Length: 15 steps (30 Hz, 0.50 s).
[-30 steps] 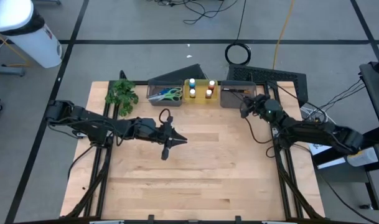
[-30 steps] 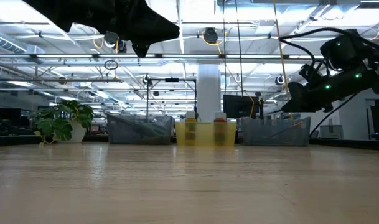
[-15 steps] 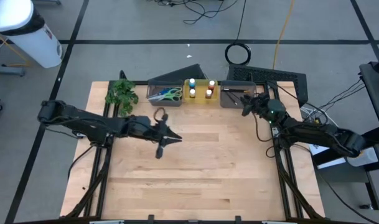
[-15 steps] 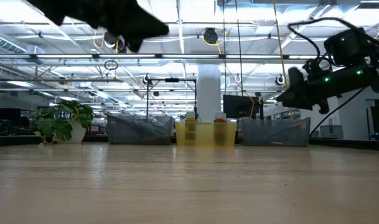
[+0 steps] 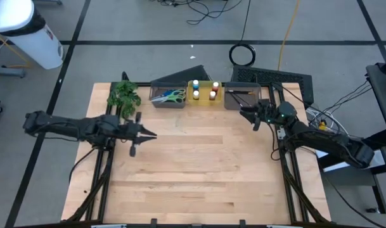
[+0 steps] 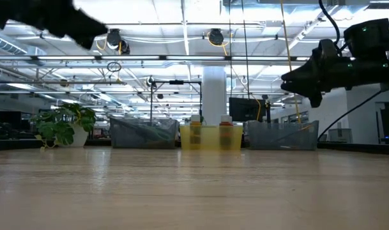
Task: Pick & Place Paint Supplies
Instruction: Return to Home Position
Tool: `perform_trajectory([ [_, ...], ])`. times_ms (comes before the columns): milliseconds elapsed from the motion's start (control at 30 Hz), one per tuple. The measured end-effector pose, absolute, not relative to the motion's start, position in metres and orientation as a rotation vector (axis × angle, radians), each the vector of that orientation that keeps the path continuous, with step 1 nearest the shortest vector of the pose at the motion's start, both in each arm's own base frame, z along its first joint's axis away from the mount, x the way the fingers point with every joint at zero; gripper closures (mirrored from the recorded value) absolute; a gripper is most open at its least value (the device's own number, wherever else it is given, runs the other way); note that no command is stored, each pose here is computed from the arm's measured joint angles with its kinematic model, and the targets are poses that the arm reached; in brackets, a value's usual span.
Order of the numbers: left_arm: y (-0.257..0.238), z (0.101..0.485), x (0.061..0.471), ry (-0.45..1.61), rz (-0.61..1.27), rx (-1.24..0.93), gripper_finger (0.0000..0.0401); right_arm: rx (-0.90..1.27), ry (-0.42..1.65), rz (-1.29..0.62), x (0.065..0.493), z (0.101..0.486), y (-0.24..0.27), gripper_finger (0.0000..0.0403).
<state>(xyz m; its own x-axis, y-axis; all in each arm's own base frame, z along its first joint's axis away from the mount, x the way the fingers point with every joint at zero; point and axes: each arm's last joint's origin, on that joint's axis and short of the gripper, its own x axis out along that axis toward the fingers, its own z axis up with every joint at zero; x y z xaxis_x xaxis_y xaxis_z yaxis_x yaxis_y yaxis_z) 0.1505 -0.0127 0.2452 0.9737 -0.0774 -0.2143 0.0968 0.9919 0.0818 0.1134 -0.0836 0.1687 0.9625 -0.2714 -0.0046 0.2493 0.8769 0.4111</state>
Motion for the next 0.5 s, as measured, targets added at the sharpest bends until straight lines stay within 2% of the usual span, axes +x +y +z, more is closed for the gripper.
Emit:
perform_trajectory([
  [200, -0.005, 0.207, 0.119, 0.148, 0.011, 0.020, 0.0343, 0.414, -0.046, -0.279, 0.112, 0.168, -0.083, 0.0264],
  [500, 0.000, 0.188, 0.094, 0.047, 0.050, -0.020, 0.0343, 0.339, -0.022, -0.272, 0.110, 0.169, -0.079, 0.0264],
])
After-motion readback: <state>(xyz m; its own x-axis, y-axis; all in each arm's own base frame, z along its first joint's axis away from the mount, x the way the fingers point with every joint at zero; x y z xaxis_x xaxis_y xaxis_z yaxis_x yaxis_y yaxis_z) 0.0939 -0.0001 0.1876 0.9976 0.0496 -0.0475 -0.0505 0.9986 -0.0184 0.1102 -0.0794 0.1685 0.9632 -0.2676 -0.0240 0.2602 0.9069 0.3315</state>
